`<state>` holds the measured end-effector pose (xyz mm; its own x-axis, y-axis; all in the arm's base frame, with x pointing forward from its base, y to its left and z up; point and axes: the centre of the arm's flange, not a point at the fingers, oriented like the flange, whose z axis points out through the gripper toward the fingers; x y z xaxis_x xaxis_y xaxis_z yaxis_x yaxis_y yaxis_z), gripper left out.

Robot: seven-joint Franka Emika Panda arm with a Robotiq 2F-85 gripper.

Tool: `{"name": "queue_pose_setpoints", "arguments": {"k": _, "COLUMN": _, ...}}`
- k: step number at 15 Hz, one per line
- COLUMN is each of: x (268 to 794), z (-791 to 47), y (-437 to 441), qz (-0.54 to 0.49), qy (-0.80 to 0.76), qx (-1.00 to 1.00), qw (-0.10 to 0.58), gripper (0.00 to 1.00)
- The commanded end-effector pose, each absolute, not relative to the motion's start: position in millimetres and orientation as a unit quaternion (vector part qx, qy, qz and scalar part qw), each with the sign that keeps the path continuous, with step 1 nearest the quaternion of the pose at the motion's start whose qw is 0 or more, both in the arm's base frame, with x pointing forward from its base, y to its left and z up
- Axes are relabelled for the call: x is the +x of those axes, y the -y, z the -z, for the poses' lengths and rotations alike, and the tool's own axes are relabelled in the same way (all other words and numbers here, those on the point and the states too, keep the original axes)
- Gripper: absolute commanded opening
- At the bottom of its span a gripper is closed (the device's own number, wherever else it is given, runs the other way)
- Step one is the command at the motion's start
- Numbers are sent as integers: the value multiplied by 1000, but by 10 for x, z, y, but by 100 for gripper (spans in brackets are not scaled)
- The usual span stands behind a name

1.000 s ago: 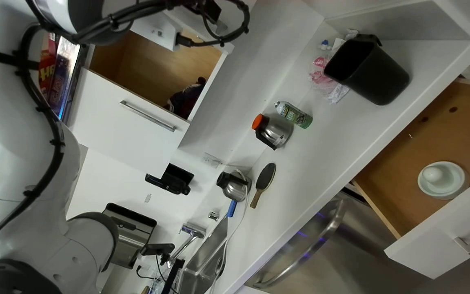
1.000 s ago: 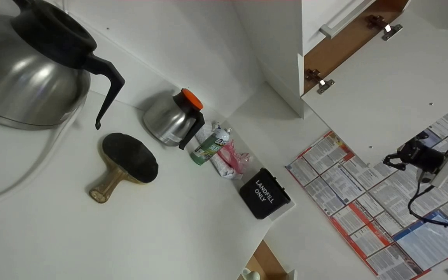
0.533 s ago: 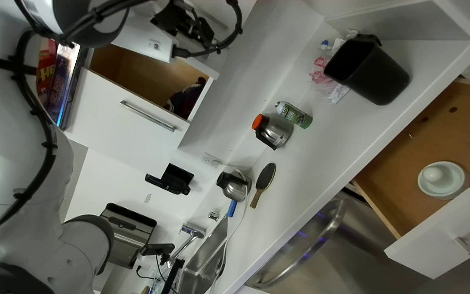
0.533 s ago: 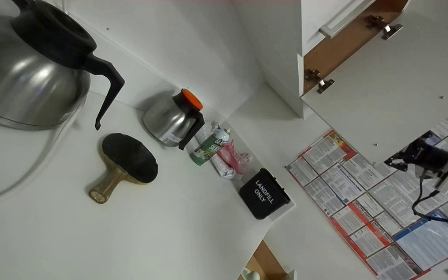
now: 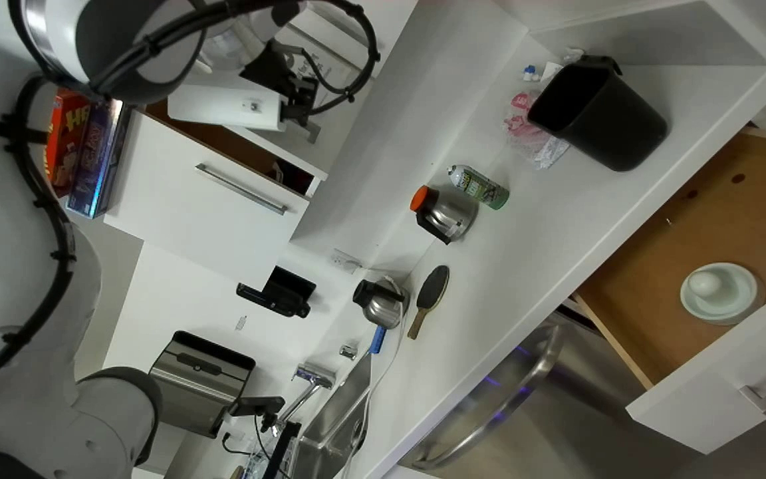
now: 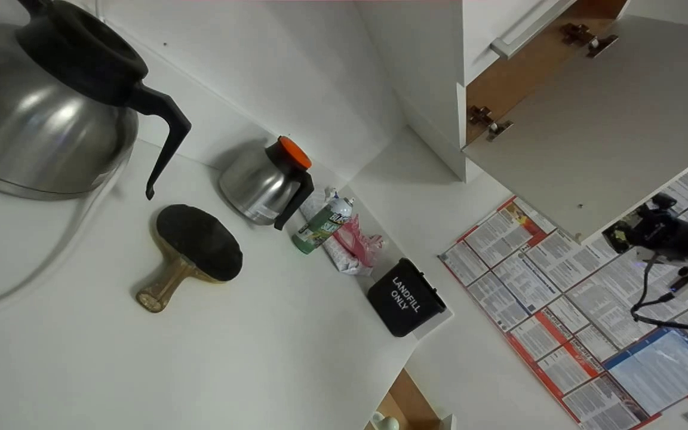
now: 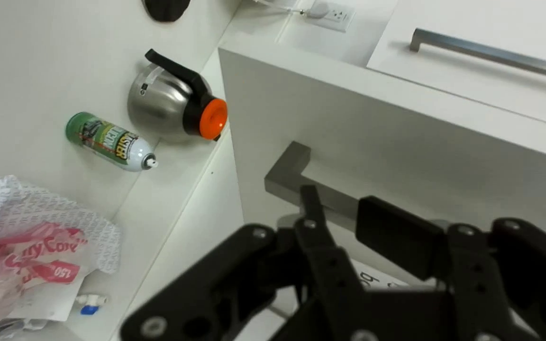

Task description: Close the top door of the cabinet.

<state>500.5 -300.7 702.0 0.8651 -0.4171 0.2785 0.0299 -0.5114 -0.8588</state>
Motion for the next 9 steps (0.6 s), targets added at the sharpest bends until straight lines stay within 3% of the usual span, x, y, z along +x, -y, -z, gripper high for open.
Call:
{"name": "queue_pose_setpoints", "arguments": {"k": 1, "x": 4957, "z": -6979, "y": 2433, "qz": 230, "qy": -50, "qx": -833, "qw": 501, "gripper": 1}}
{"name": "queue_pose_setpoints", "arguments": {"k": 9, "x": 5227, "z": -6948, "y": 1316, "qz": 272, "qy": 60, "qx": -827, "qw": 488, "gripper": 1}}
